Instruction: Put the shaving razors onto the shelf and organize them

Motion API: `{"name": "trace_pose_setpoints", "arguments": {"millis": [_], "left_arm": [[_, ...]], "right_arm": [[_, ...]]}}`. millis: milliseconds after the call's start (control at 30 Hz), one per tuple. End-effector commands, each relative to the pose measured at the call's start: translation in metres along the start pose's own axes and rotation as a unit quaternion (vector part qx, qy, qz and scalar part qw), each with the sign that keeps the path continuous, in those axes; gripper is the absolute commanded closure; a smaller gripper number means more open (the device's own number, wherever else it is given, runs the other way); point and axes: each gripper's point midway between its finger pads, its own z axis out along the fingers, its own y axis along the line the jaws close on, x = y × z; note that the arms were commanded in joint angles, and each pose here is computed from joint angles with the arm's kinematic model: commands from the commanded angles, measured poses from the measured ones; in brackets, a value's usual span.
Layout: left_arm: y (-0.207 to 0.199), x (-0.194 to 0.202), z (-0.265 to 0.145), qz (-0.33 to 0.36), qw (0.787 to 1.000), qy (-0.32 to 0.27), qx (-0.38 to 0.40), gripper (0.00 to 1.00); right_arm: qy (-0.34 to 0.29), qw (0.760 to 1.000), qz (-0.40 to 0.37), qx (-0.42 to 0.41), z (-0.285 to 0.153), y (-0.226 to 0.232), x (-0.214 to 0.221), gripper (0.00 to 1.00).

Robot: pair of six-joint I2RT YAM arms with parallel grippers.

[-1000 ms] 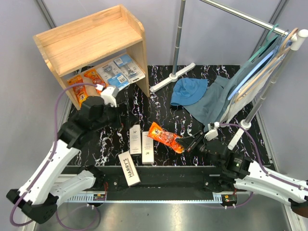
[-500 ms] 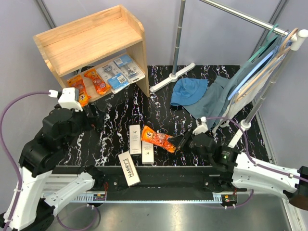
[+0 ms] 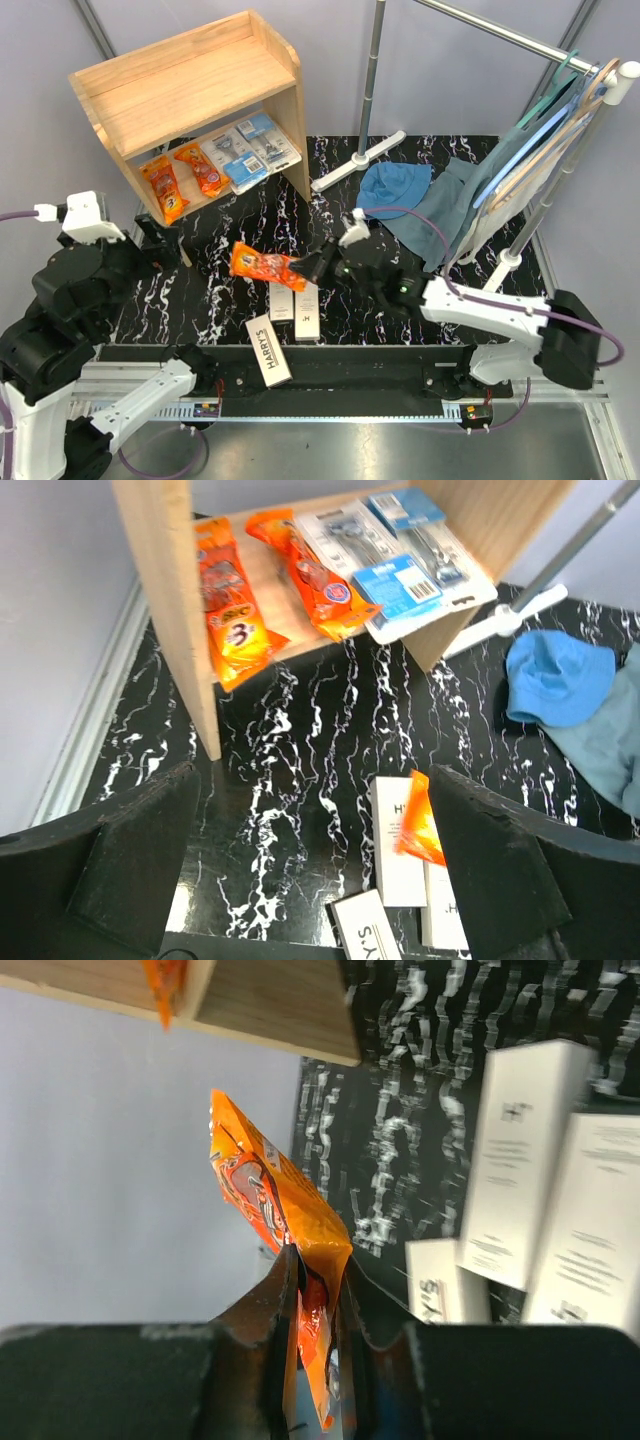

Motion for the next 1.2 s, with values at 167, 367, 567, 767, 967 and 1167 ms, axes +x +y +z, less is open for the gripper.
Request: {"name": "trace_pose_setpoints", "arguments": {"millis": [167,367,567,767,967,1167], "left_arm": [[0.021,-0.014,-0.020,-0.020,0.999,-0.036,-0.021,0.01],[0.022,-0.008,-0.027,-0.031,0.999,-0.031,-0.012,0.01],[0.021,-0.001,-0.031,-0.042,0.999,-0.025,0.002,0.01],[0.023,0.006,-0.036,-0.054,0.998,-0.022,0.009,0.01],[0.032,0.001,-0.044,-0.057,0.998,-0.035,0.000,0.01],[0.036,-0.005,-0.050,-0.061,0.997,-0.046,-0.001,0.01]], "right_arm": [[-0.011,0.989,0.042,-0.141,0.073,0.111,-0.023,0.90],[-0.018,0.976,0.105,-0.192,0.112,0.143,-0.047,0.91],[-0.039,0.971,0.112,-0.209,0.135,0.162,-0.073,0.91],[-0.065,0.971,0.121,-0.198,0.156,0.168,-0.096,0.92],[-0.095,0.970,0.125,-0.185,0.176,0.176,-0.113,0.93],[-0.122,0.970,0.125,-0.169,0.195,0.181,-0.121,0.95]]}}
